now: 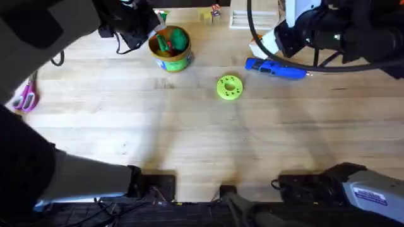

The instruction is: Pick up the gripper from the table and insert it into the empty holder that is missing its gripper. Then pick up a screw, insert it into the mounting hole, and use the screwdriver to tighten it. Finally, clean up the table by picking up the vegetable and placing it into the bucket.

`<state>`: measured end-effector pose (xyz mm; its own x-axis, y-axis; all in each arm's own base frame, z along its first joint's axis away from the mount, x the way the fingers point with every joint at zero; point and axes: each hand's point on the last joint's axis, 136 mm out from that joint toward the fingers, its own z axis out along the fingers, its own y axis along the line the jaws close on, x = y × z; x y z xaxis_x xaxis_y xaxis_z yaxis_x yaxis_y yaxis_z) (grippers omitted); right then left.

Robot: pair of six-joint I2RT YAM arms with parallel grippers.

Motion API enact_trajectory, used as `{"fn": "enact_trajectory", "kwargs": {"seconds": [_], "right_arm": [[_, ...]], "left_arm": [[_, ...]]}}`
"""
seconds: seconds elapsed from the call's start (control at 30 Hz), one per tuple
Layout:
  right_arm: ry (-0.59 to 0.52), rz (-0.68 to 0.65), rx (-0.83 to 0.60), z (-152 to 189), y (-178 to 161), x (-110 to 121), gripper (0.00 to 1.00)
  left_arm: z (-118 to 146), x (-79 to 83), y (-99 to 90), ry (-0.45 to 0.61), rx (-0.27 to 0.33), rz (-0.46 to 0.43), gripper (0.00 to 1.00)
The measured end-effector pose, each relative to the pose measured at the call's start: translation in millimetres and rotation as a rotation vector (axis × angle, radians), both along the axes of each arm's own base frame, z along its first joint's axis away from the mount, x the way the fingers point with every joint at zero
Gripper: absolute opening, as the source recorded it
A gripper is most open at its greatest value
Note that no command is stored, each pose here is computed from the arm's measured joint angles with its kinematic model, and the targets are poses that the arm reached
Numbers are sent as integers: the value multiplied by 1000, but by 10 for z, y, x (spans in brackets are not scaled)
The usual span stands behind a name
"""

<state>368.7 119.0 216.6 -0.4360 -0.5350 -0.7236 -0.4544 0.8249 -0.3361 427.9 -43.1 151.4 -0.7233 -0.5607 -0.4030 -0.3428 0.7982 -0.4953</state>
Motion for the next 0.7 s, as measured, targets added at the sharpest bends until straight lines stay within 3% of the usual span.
{"fn": "enact_trajectory", "kwargs": {"seconds": [0.07,0.23,0.27,0.3,0.4,0.5,0.7], "right_arm": [[0,0,0,-1,0,-1,943],[0,0,0,0,0,0,943],[0,0,0,-1,0,-1,943],[1,-3,4,-1,0,-1,943],[8,-30,39,8,-1,-5,945],[21,-61,77,43,-25,-72,943],[110,-94,81,250,-143,-388,943]], "left_arm": [[-14,-21,-11,11,-6,-4,30],[-11,-34,-55,11,-18,-31,789],[-10,-45,-72,12,-20,-47,922],[-18,-83,-96,26,-24,-69,978],[7,-225,-133,87,-15,-123,995],[193,-349,-132,133,24,-179,995],[893,-635,-117,137,210,-335,995]]}}
